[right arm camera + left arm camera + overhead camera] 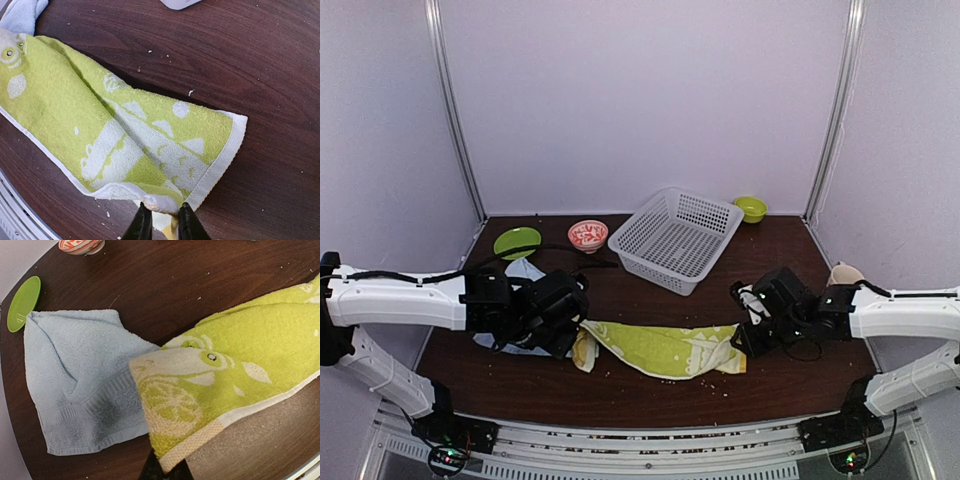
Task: Roll the towels
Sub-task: Pick up the towel from the center of the board, then adjust the towel at the center of the board.
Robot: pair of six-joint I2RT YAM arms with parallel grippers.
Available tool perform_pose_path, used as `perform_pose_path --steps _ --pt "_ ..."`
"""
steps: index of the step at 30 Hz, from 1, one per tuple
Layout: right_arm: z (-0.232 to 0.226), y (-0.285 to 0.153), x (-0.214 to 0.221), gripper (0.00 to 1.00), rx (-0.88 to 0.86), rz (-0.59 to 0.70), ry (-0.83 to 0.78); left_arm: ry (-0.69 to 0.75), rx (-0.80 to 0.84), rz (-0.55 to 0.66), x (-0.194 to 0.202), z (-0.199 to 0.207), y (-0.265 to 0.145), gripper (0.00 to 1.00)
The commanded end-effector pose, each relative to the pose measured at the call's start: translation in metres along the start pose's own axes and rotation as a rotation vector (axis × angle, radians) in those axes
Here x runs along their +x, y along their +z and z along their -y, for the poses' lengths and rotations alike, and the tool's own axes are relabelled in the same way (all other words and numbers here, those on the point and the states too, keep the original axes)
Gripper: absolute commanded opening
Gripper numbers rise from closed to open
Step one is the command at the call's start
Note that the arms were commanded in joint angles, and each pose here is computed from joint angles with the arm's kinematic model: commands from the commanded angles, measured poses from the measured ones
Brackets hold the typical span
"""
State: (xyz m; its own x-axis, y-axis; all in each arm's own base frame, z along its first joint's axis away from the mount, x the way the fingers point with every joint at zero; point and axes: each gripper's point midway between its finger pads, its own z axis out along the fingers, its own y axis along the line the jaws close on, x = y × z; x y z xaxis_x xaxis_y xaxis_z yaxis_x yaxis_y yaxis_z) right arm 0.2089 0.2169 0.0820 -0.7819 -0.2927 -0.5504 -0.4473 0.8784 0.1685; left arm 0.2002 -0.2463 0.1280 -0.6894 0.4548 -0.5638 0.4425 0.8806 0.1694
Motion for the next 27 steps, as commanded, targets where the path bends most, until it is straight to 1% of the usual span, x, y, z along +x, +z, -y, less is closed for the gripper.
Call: perform_pose_path --steps 1,2,4,6,9,12,14,17,20,22,23,25,27 --pt "-0.005 -0.010 -0.022 0.11 -0.001 0.070 -0.007 -0.014 0.006 0.025 -0.012 -0.003 -0.009 0.00" --pt "-0.006 -0.014 -0.027 0.01 -0.003 0.087 -0.007 -0.015 0.006 0.028 -0.012 -0.003 -0.011 0.00" --pt "-0.007 -0.030 -0.036 0.00 -0.014 0.132 -0.009 -0.016 -0.004 0.034 -0.015 -0.008 -0.016 0.00" --pt "-0.011 -0.055 -0.050 0.00 -0.041 0.196 -0.019 -0.019 -0.008 0.060 -0.023 -0.015 -0.031 0.00" --pt "-0.024 -0.110 -0.076 0.00 -0.116 0.325 -0.056 -0.009 0.014 0.135 -0.044 -0.029 -0.068 0.00" --pt "-0.036 -0.169 -0.091 0.00 -0.201 0.419 -0.102 0.017 0.148 0.247 -0.063 -0.031 -0.119 0.00" --pt "-0.039 -0.206 -0.097 0.00 -0.242 0.471 -0.104 0.036 0.257 0.325 -0.069 -0.030 -0.154 0.00" --pt "-0.045 -0.266 -0.107 0.00 -0.330 0.578 -0.075 0.045 0.389 0.431 -0.067 -0.038 -0.200 0.00" --pt "-0.045 -0.310 -0.111 0.00 -0.382 0.663 -0.040 0.016 0.479 0.517 -0.063 -0.051 -0.238 0.00" --pt "-0.041 -0.321 -0.112 0.00 -0.386 0.698 -0.019 -0.006 0.492 0.548 -0.062 -0.059 -0.248 0.00" --pt "-0.035 -0.319 -0.113 0.00 -0.359 0.705 -0.001 -0.016 0.486 0.553 -0.061 -0.061 -0.247 0.00" --pt "-0.020 -0.304 -0.115 0.00 -0.270 0.704 0.046 -0.013 0.449 0.547 -0.062 -0.058 -0.233 0.00" --pt "-0.013 -0.286 -0.118 0.00 -0.222 0.694 0.082 0.018 0.409 0.520 -0.066 -0.046 -0.210 0.00"
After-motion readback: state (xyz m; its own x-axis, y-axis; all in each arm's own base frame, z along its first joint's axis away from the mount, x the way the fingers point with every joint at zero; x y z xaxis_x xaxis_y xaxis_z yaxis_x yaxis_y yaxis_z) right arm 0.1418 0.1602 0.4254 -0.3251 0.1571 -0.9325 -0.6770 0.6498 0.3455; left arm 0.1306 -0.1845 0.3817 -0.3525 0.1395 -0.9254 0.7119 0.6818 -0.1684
